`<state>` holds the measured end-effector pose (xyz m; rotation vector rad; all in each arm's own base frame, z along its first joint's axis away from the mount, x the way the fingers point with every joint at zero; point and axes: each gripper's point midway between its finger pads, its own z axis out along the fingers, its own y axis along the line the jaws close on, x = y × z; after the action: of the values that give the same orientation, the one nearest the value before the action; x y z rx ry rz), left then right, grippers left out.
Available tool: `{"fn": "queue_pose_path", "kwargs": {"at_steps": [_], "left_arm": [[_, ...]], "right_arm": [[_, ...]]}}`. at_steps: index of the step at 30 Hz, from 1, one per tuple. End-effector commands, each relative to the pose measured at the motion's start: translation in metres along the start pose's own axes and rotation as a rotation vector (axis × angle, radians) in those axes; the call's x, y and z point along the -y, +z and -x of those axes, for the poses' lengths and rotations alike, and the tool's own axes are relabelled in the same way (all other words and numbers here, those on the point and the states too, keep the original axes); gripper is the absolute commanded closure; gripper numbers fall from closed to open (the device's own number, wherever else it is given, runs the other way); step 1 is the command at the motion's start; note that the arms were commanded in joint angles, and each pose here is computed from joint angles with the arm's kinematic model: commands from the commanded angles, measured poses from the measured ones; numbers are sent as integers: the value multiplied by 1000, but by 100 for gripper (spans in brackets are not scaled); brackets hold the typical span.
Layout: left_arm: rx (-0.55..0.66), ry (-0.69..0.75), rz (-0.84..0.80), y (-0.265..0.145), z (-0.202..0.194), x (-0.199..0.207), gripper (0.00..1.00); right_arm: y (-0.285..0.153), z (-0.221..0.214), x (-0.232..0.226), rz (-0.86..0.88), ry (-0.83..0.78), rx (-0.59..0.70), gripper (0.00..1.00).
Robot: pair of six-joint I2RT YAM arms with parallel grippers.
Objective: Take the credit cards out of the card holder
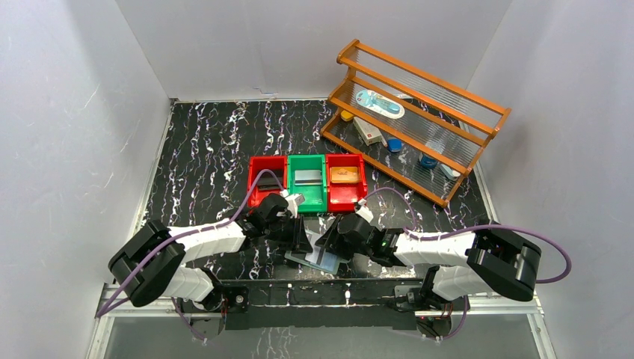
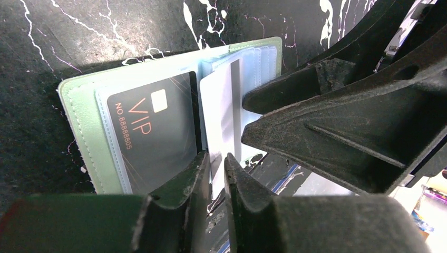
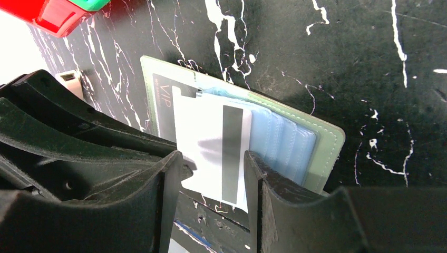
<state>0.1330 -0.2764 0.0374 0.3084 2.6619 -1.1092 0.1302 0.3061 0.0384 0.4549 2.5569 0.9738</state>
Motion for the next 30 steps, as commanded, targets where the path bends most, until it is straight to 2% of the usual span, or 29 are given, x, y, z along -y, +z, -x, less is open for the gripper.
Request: {"fn": "queue_pose_path", "kwargs": {"at_steps": [1,5,21,30], "left_arm": [[0,21,-47,-3,0,8,89],[-6,19,-40,-3,-1,7,100],[63,68,133,-25,13,-13,100],[127,86,182,-42,24,-13,100]], "right_arm": [[0,-7,55,-179,-42,-21,44],[-1,-7,56,-179,-40,-18,44],[-4,-2,52,-172,-55,-2,43],[-17,6,-6,-23,-194,-9,41]]}}
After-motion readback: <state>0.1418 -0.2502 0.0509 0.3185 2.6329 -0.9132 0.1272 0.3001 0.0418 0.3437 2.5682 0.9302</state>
